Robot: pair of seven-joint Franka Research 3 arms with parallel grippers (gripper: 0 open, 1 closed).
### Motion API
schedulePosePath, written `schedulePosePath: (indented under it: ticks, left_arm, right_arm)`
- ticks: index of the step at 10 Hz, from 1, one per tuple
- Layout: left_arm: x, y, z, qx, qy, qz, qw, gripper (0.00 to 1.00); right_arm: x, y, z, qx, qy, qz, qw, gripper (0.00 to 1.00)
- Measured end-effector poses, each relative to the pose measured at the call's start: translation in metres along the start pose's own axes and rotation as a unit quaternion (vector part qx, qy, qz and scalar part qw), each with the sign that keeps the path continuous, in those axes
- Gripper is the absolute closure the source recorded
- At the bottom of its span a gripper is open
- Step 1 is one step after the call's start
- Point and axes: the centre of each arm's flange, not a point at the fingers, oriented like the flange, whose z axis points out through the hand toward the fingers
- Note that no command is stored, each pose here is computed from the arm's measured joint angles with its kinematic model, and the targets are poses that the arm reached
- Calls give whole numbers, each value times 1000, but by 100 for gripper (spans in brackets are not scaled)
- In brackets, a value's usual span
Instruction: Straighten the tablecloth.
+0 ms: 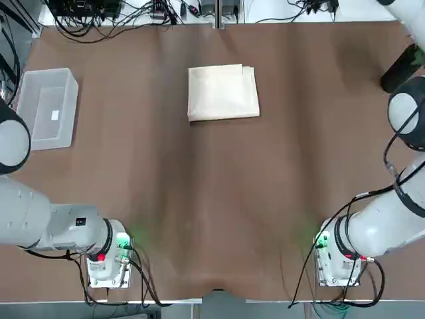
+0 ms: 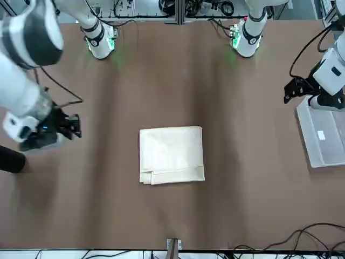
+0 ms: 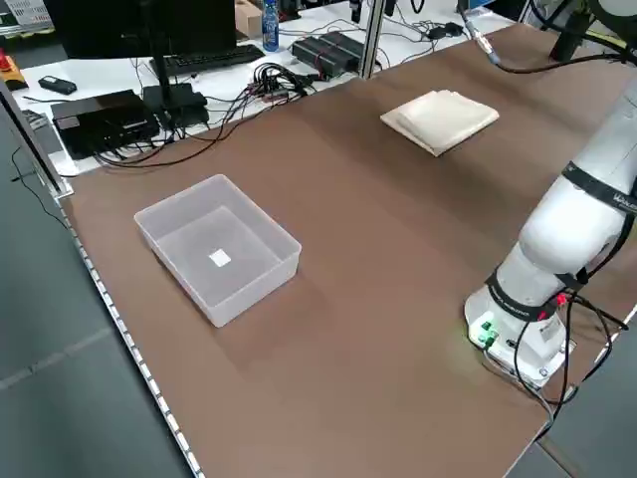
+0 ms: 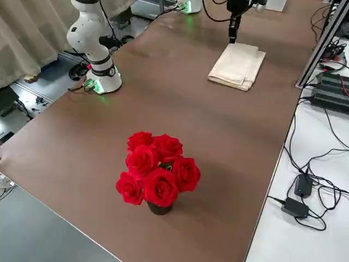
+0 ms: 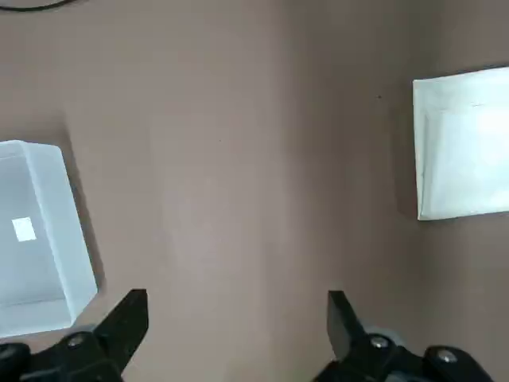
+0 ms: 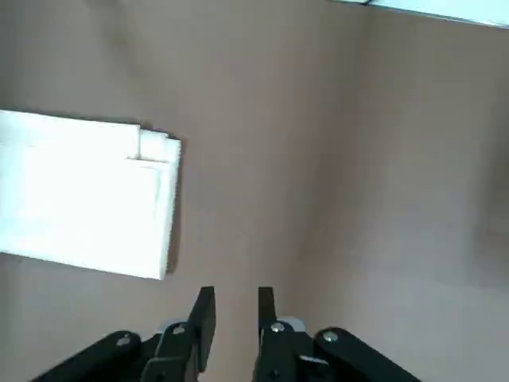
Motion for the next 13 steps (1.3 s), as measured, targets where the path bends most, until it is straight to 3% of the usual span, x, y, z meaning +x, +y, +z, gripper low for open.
schedulePosePath:
  ticks: [1, 6, 8, 10, 13]
  left_arm:
    - [2, 2, 4, 0, -4, 2, 1000, 1]
    - [16, 32, 38, -5, -32, 13, 999, 0]
    - [26, 57, 44, -21, -11, 33, 999, 0]
    - [39, 91, 66, -31, -3, 61, 998, 0]
    - [75, 124, 125, -59, 32, 78, 995, 0]
  right_arm:
    - [8, -21, 19, 9, 2, -12, 1000, 78]
    - [53, -101, 128, 16, 27, -27, 999, 86]
    - [68, -128, 177, 20, 39, -29, 999, 98]
    - [73, -159, 227, 24, 62, 0, 998, 99]
    - [78, -163, 297, 21, 79, 7, 997, 99]
